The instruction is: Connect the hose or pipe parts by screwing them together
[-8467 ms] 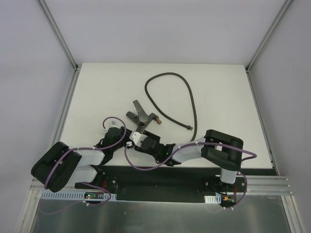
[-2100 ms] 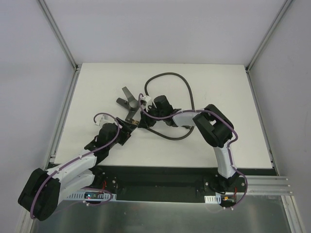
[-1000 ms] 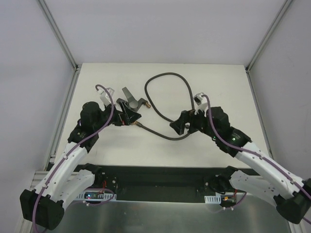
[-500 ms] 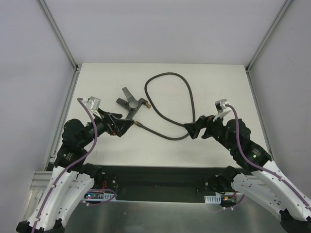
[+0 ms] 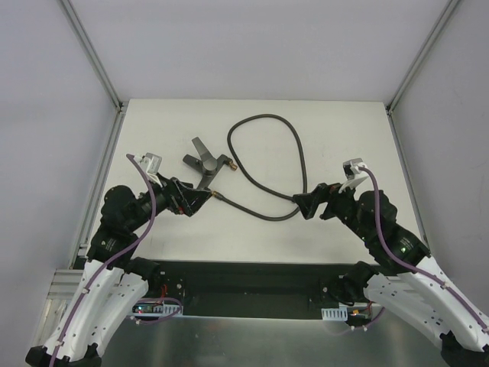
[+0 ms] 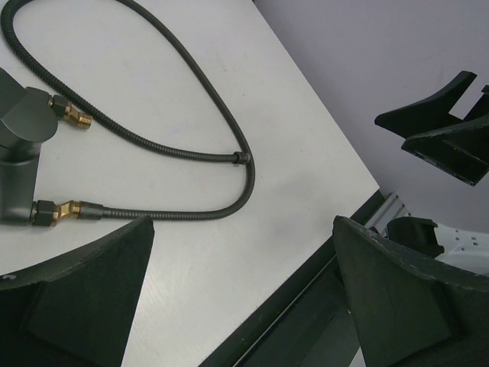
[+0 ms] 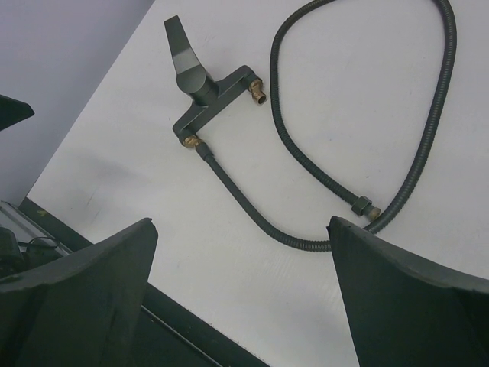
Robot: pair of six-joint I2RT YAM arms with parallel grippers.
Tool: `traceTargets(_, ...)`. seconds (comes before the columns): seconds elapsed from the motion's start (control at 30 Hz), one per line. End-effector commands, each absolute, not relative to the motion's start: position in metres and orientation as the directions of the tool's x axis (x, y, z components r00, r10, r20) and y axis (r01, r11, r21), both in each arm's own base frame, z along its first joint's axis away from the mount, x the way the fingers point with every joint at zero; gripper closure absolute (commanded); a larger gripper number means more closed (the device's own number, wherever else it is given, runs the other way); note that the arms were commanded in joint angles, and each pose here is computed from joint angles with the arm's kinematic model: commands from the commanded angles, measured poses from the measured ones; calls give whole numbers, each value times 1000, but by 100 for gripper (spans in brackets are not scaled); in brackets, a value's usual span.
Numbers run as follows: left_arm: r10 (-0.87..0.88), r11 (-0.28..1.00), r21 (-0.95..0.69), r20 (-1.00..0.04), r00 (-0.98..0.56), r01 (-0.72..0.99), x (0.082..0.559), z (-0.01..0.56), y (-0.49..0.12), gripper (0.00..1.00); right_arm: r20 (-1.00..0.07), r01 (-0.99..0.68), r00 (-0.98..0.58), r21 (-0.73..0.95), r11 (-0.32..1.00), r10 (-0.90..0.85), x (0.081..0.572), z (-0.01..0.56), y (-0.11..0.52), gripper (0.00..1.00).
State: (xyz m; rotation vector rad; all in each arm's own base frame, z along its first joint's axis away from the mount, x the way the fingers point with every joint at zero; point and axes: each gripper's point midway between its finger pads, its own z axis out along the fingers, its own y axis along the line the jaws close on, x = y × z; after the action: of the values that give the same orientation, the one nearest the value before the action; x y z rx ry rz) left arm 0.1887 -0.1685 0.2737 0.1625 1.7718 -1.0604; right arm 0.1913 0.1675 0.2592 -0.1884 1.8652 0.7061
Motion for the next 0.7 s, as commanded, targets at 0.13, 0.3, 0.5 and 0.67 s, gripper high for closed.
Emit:
traceTargets(0.13, -354, 600, -545, -837, -417, 586, 187, 288, -167, 1, -898, -439, -378, 388, 811, 225, 194, 275, 165, 4)
traceTargets(0.3, -351, 600, -543, -838, -417, 587, 189, 291, -168, 1, -904, -440, -359, 385, 811, 234, 195, 283, 163, 4)
traceTargets(0.5, -347, 595, -548, -835, -427, 588, 189, 291, -169, 1, -902, -434, -360, 389, 813, 239, 195, 282, 163, 4)
traceTargets(0.67, -350, 594, -549, -835, -425, 589, 189, 292, -169, 1, -901, -436, -361, 392, 810, 241, 195, 281, 163, 4)
